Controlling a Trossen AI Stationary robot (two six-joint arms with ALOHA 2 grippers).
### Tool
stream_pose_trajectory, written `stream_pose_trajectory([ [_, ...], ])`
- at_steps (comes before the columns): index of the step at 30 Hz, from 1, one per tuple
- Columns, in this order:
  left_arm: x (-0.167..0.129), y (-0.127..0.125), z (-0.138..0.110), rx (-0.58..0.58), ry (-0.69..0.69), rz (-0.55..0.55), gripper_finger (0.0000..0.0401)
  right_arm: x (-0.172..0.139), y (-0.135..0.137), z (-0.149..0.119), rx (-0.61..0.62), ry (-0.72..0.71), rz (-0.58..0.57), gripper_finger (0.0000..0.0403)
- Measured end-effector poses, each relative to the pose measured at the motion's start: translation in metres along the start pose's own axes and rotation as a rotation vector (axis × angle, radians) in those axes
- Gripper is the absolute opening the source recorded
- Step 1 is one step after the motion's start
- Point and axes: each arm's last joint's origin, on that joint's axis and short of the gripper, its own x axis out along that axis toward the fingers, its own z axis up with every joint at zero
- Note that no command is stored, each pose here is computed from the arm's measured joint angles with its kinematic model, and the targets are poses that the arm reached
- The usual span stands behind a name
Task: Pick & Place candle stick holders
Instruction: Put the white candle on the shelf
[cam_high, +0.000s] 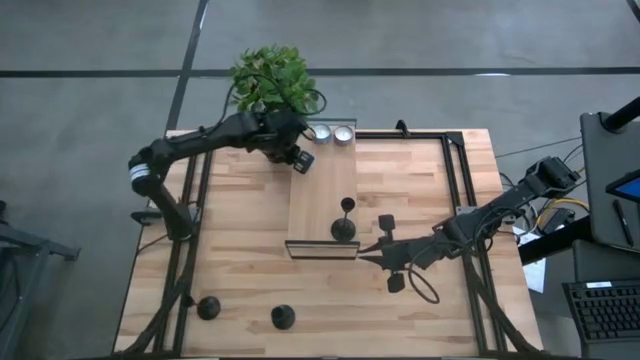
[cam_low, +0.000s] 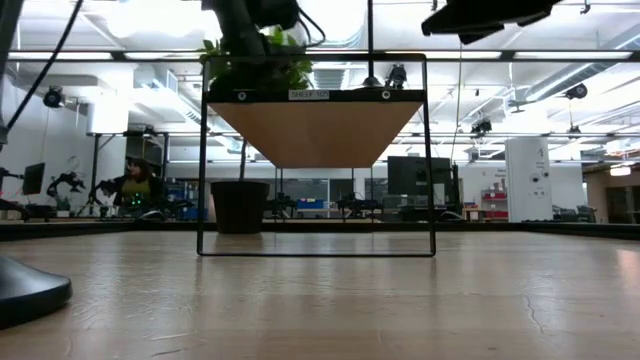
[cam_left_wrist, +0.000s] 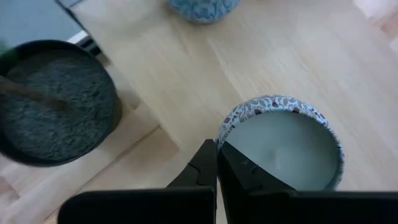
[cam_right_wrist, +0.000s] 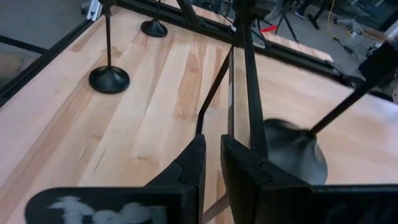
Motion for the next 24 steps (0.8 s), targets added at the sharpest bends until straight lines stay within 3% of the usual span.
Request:
stream_pose_trajectory([
  [10, 0.014, -0.004, 0.004, 0.007, 0.020, 0.023, 0.0006, 0.001, 0.000, -0.004, 0.028, 0.006, 0.000, 0.0044],
  [24, 0.009, -0.005, 0.004, -0.016, 0.012, 0.007, 0.0070, 0.001, 0.000, -0.003, 0.029, -0.003, -0.001, 0.0043],
])
